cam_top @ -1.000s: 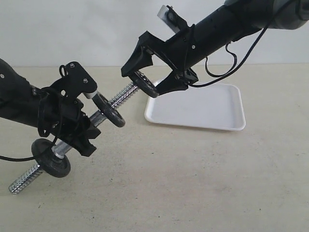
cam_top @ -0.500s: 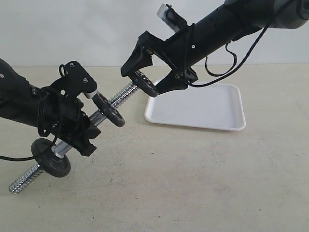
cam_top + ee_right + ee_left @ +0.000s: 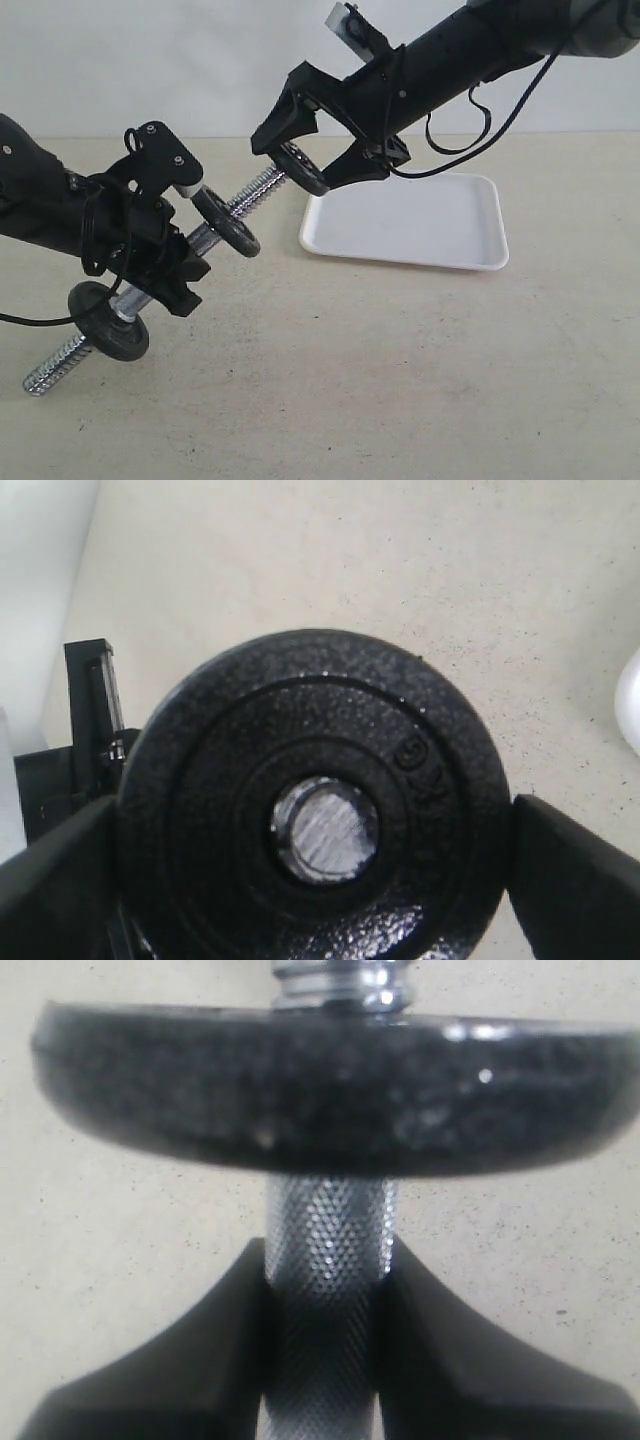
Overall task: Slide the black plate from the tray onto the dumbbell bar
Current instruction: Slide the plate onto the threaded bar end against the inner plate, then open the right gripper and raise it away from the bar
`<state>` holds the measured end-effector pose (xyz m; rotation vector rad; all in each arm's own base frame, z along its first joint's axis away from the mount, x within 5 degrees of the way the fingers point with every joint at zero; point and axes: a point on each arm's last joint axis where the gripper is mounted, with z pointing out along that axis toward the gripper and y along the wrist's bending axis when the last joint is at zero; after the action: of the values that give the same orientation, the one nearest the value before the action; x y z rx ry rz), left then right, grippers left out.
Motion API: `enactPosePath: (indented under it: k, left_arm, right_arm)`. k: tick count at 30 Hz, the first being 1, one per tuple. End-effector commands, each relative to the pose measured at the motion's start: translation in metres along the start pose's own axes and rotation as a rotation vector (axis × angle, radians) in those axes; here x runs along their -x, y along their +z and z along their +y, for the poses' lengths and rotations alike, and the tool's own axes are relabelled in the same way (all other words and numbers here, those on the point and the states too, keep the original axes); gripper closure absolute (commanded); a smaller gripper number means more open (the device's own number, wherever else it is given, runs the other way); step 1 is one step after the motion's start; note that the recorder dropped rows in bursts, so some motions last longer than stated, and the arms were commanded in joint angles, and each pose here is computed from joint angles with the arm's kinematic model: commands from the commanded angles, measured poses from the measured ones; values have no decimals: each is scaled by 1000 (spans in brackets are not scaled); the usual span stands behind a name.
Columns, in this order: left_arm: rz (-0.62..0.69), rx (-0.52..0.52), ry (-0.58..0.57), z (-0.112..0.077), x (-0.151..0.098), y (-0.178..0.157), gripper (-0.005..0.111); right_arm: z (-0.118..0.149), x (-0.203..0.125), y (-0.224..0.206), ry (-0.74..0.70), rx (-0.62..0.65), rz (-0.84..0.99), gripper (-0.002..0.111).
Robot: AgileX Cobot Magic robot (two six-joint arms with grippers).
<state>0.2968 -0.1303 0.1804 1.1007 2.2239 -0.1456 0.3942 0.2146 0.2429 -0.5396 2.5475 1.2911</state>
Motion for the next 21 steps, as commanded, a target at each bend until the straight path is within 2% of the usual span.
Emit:
enactPosePath:
  k: [1, 3, 6, 8, 21]
  left_arm:
    - [-147, 142, -65, 15, 29, -15, 102]
    - [-147, 142, -65, 15, 29, -15, 102]
    - [-146, 140, -65, 15, 28, -15, 102]
    - [-146, 140, -65, 15, 28, -15, 102]
    - [-146, 140, -65, 15, 28, -15, 102]
  right_arm:
    - [47, -6, -8, -41, 205, 54, 84]
    - [47, -6, -8, -17, 204, 56, 64]
    - [47, -6, -8, 3, 204, 58, 25]
    - [47, -6, -8, 6, 204, 59, 2]
    - [47, -6, -8, 38, 208, 59, 3]
